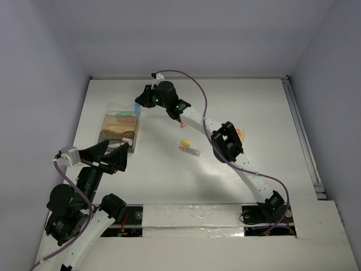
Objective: Sort the stationery into containers
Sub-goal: Place the pen in the storage box.
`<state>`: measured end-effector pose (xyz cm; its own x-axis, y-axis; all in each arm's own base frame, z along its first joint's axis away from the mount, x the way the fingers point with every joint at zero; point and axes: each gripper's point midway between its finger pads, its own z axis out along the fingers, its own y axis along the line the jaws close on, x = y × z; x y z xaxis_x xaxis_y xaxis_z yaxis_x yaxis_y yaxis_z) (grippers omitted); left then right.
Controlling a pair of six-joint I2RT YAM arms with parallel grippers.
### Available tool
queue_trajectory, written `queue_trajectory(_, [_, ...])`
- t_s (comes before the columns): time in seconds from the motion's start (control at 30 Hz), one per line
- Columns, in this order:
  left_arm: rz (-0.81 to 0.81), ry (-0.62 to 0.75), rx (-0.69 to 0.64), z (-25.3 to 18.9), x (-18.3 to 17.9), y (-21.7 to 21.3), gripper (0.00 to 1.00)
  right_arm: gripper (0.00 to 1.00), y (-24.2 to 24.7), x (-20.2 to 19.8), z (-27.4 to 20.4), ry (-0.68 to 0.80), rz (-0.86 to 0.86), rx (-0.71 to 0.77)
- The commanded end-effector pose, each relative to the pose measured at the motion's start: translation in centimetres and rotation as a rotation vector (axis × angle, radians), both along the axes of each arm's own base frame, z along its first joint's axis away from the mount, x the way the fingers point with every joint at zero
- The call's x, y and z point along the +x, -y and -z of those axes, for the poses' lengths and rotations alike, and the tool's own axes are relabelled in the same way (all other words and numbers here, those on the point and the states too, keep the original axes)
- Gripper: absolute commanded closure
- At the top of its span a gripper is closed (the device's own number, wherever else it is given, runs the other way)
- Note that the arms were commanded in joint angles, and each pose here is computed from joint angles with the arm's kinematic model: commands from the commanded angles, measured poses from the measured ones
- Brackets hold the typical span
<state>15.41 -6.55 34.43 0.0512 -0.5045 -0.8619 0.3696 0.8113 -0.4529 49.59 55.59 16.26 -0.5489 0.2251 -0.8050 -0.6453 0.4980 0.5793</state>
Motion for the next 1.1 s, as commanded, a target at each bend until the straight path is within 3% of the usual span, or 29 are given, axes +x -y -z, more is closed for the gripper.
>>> queue_trajectory(0.0, [0.012,0.050,-0.012,-1.0,-0.3,0.1,0.01,1.00,-0.7,0.3,-0.5,0.022,0.018,0.053])
queue_trajectory(0.17, [0.018,0.045,-0.005,-1.0,-0.2,0.3,0.01,1.00,-0.7,0.6,0.4,0.015,0.029,0.042])
queue_trajectory(0.33, [0.018,0.049,-0.006,-1.0,-0.3,0.2,0.01,0.90,-0.8,0.5,1.9,-0.009,0.026,0.036])
queue_trajectory(0.57, [0.018,0.048,-0.005,-1.0,-0.3,0.2,0.01,0.83,-1.3,0.2,2.4,0.009,0.022,0.031])
queue_trajectory(0.67, [0.016,0.049,-0.008,-1.0,-0.3,0.2,0.01,0.74,-1.8,-0.2,2.2,0.019,0.011,0.035])
queue_trajectory(0.7, [0.016,0.052,-0.008,-1.1,-0.3,0.1,0.01,0.63,-1.8,-0.2,2.1,0.024,0.009,0.034])
queue_trajectory(0.8, [0.014,0.049,-0.011,-1.0,-0.3,0.1,0.01,0.47,-1.8,-0.4,2.0,0.028,0.001,0.031])
queue_trajectory(1.07, [0.007,0.037,-0.008,-0.8,0.0,0.1,0.01,0.35,-1.8,-2.0,-2.0,0.086,-0.046,0.051])
